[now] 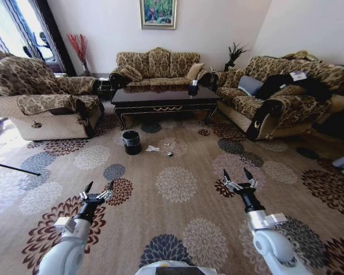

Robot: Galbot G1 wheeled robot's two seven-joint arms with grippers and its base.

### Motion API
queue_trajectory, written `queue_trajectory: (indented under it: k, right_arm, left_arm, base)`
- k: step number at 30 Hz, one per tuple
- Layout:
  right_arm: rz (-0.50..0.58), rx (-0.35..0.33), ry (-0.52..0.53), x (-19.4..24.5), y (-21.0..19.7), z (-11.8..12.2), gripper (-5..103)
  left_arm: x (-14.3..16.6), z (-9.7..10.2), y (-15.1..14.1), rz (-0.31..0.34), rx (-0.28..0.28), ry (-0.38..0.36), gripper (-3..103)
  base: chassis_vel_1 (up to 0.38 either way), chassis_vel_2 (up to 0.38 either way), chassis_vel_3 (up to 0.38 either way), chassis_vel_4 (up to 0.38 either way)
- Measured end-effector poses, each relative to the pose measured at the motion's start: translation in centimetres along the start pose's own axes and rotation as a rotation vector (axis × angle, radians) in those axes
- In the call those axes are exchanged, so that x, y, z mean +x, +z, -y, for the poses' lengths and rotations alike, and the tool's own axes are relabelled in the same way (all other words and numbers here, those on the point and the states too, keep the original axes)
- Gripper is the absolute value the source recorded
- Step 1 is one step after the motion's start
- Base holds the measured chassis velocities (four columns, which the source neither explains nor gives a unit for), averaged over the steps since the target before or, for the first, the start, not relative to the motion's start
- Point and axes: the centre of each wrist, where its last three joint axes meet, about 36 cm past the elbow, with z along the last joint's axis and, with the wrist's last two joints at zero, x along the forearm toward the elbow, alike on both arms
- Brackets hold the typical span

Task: Move to the front of the table and pick up the trash from the floor, then place it into the trash bin.

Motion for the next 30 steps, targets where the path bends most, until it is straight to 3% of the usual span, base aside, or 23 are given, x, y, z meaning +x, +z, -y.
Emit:
queue_trajectory:
  k: [5,9,18,30]
  right_arm:
    - [-0.038,0.082,-0.050,0.3,1.0,2.6,100]
    - [-0.048,0.106,-0.065,0.4,1.1,3.6,100]
    - [-0.018,0.095,-0.061,-0.5,0.1,3.7,100]
    - [-0.016,0.040,-0.115,0.5,0.0,1.9,100]
  left_arm:
    - [-0.7,-1.8,-0.2,-0.020,-0.040,0.010,100]
    - [-1.1,-2.2,-0.7,-0.024,-0.050,0.020,100]
    - [-1.2,-1.4,-2.0,-0.004,-0.040,0.040,100]
    - [-0.6,-0.1,-2.6,0.012,-0.025,0.058,100]
  base:
    - [0.000,0.000,0.000,0.000]
    - [0.000,0.000,0.000,0.000]
    - [0.000,0.000,0.000,0.000]
    - [0.000,0.000,0.000,0.000]
